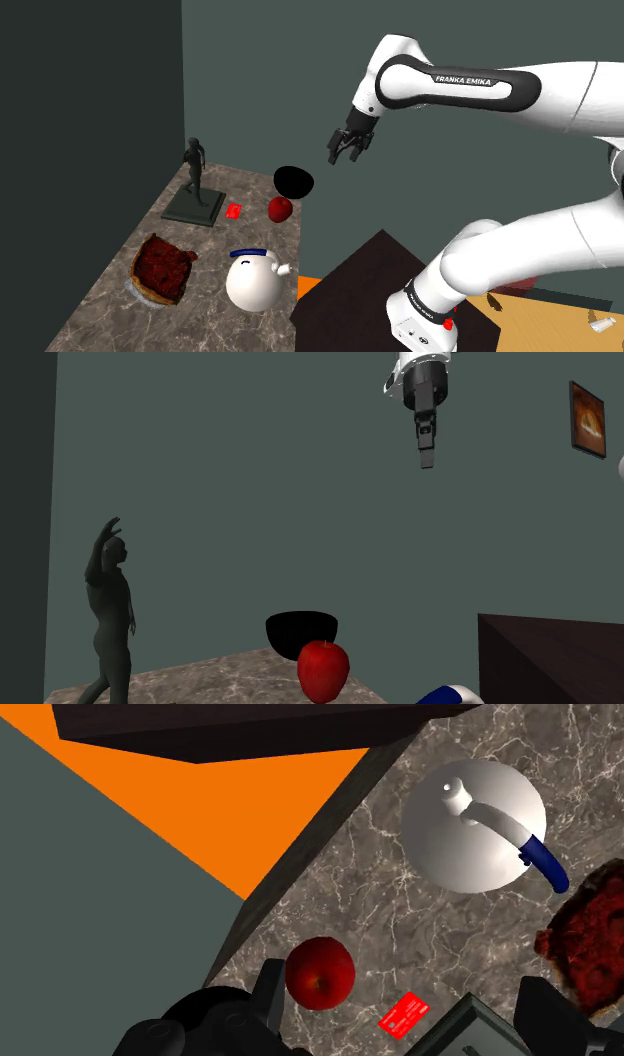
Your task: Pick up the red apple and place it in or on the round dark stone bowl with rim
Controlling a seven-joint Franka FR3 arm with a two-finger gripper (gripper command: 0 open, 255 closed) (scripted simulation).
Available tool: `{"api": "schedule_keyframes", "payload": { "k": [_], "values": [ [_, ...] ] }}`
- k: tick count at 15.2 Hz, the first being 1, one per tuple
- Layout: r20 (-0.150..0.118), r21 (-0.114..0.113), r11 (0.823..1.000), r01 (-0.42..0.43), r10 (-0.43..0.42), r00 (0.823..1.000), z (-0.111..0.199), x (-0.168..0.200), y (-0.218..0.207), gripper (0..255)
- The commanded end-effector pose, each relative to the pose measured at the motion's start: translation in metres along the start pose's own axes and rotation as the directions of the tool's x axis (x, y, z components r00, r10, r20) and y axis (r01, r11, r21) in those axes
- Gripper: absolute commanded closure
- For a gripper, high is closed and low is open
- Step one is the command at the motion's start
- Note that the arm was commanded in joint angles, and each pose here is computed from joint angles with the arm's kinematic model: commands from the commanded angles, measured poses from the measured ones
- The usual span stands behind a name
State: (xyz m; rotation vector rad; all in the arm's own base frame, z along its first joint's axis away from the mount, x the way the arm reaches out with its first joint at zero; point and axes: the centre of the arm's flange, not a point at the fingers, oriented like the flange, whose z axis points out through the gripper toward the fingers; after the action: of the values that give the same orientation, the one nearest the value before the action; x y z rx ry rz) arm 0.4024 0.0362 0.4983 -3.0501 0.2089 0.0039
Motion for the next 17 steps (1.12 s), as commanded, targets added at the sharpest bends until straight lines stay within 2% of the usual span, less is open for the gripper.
{"api": "schedule_keyframes", "payload": {
  "k": [1, 9, 17],
  "values": [
    [0.002, 0.005, 0.999, -0.034, 0.034, 0.999, 0.024, 0.015, 0.001, 0],
    [0.018, 0.019, 0.986, -0.165, 0.165, 0.986, 0.11, 0.079, 0.01, 0],
    [0.036, 0.031, 0.956, -0.293, 0.292, 0.956, 0.196, 0.14, 0.026, 0]
  ]
}}
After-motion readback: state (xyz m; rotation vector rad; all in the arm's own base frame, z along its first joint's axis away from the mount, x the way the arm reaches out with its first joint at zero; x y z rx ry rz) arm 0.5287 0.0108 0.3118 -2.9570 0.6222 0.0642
